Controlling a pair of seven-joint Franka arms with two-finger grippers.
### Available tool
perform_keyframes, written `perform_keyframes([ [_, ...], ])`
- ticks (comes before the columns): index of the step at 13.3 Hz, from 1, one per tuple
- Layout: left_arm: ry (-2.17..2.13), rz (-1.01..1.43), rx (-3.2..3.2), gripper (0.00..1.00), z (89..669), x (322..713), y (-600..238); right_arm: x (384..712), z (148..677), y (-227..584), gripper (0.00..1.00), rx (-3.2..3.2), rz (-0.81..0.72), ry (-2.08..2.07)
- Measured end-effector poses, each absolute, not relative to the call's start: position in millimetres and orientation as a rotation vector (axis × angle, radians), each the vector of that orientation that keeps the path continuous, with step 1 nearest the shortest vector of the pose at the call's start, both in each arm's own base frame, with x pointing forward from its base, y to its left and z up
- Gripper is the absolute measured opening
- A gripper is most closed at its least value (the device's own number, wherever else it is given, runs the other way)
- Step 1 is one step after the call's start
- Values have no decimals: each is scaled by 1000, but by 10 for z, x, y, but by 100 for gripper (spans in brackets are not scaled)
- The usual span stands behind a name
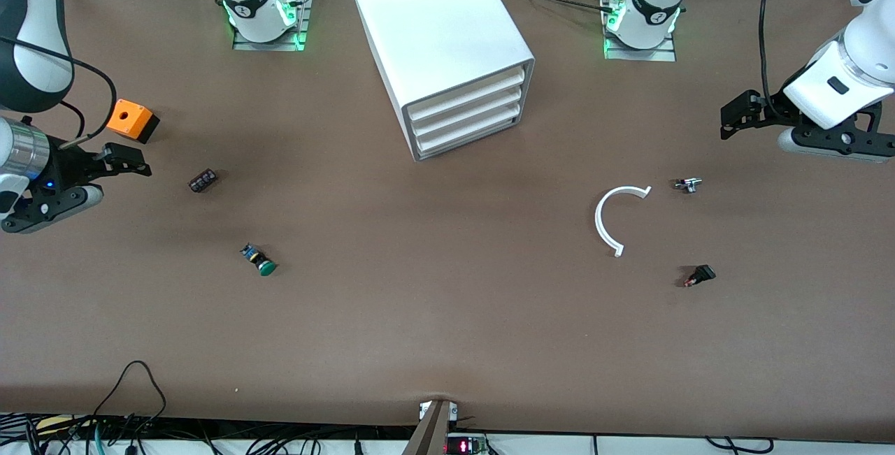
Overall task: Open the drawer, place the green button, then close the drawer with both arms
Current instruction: 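Reach the right gripper to the green button while the left gripper reaches the drawer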
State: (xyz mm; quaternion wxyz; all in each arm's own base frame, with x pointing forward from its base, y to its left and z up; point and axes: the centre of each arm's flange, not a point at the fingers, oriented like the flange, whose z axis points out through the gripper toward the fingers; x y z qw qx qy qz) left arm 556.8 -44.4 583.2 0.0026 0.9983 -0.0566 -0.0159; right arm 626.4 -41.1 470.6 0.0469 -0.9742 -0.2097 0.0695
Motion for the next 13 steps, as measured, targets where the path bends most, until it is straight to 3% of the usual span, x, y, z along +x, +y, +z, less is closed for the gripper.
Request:
perform_keyframes([
  [5, -181, -86, 3131, 100, 5797, 5554, -453, 6408, 4280, -227, 100, -2905, 243, -786],
  [9, -224, -338, 3114, 100, 5530, 5465, -574, 6587, 3690, -177, 100, -2817, 236, -970],
  [13, -349, -561, 2935, 100, 5197, 5386, -1029, 6655, 3478, -186, 100, -2812, 225, -1002],
])
